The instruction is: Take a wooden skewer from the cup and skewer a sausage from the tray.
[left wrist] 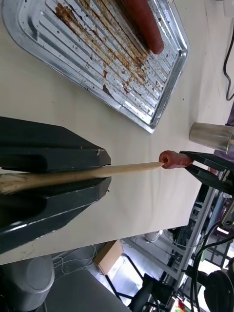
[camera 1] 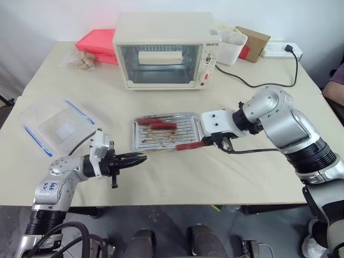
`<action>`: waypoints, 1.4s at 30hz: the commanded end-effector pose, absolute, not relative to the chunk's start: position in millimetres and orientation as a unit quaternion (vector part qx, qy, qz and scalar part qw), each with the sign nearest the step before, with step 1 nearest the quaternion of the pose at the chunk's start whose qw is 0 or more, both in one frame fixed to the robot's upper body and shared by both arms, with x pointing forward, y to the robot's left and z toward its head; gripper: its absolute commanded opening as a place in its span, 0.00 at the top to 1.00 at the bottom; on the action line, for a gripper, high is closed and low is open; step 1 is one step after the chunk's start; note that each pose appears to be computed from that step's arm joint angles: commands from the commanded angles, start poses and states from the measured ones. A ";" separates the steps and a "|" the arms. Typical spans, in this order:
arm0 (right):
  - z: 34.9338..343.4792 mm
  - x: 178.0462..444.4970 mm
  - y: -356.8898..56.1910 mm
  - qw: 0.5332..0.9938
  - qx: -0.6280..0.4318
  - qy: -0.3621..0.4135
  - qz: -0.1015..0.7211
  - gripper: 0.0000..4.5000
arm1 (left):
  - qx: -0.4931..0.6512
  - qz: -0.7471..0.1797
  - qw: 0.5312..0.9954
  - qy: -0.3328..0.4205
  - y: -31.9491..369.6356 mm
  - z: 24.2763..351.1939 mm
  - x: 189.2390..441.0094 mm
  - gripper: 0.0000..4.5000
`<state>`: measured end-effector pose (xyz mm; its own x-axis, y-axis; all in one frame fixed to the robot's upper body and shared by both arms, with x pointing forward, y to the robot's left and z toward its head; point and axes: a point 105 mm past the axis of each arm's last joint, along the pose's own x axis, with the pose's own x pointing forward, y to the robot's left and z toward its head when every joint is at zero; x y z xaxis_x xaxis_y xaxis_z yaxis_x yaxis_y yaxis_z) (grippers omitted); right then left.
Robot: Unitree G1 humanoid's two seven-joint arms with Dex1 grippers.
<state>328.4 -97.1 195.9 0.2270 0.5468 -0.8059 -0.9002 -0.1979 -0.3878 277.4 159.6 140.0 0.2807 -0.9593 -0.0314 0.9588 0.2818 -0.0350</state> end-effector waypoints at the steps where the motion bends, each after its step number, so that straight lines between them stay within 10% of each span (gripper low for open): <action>1: 210.4 324.6 -89.3 0.604 -0.505 0.151 0.597 1.00 | 0.005 -0.604 0.797 0.009 155.8 147.4 275.2 0.97; 42: 210.7 312.1 -27.6 0.568 -0.519 0.111 0.629 1.00 | 0.005 -0.612 0.790 0.024 128.5 137.2 283.9 0.97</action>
